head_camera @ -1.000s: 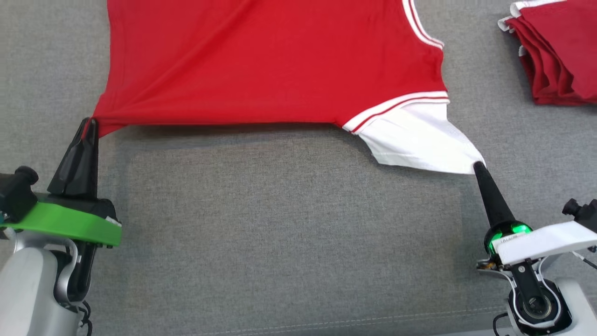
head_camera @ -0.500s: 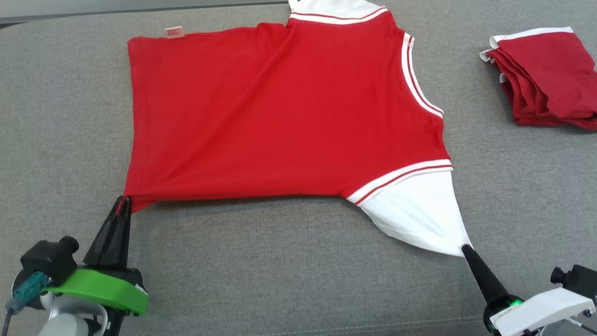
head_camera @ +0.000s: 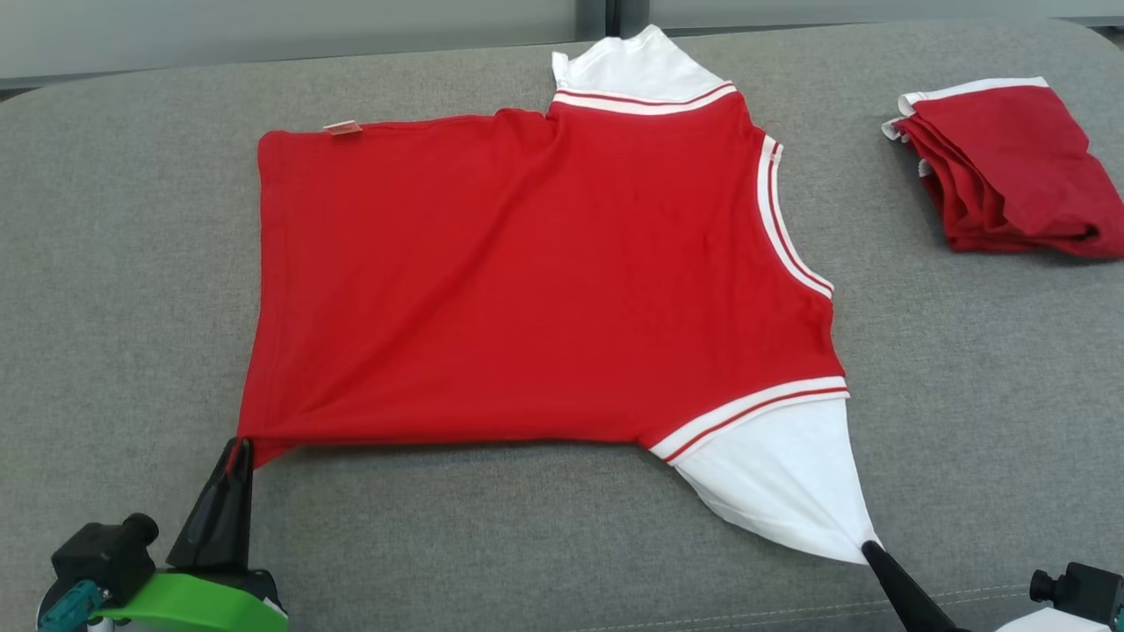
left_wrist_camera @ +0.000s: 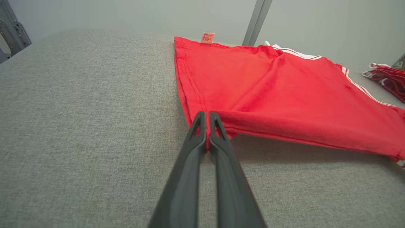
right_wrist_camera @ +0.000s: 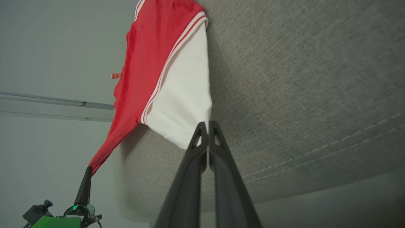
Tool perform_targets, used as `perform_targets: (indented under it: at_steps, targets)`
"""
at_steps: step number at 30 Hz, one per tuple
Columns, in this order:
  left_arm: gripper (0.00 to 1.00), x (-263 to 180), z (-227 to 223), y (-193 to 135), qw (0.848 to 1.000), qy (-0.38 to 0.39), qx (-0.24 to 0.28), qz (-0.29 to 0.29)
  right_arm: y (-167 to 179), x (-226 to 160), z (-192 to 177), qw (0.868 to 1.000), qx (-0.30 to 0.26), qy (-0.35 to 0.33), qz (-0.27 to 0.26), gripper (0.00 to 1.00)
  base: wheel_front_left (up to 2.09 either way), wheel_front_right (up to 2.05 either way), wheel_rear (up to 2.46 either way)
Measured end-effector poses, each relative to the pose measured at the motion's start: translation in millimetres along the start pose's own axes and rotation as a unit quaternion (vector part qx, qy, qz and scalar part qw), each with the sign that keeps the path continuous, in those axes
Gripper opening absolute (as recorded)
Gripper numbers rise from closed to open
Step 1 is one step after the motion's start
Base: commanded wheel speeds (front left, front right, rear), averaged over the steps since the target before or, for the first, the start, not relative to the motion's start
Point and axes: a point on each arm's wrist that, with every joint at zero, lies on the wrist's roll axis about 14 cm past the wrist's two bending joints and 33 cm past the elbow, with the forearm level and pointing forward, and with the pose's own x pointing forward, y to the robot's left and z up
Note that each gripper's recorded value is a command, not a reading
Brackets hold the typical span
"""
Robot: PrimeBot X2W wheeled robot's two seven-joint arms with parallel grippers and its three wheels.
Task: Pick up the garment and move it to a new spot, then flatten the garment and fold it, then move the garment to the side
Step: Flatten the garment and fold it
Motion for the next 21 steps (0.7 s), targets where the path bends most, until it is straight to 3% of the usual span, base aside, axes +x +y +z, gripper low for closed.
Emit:
perform_targets:
  at_steps: [17, 21]
  targets:
    - [0.0, -27.7, -14.8, 3.2, 0.999, 0.009, -0.031, 0.035, 0.0, -7.4, -3.1, 1.0, -0.02, -0.001, 0.0, 0.0, 0.0, 0.0, 0.0]
    - [0.0, -29.1, -20.6, 5.8, 0.999, 0.019, -0.029, 0.04, -3.6, -7.5, -1.2, 0.999, -0.052, 0.004, -0.006, 0.0, 0.0, 0.0, 0.0]
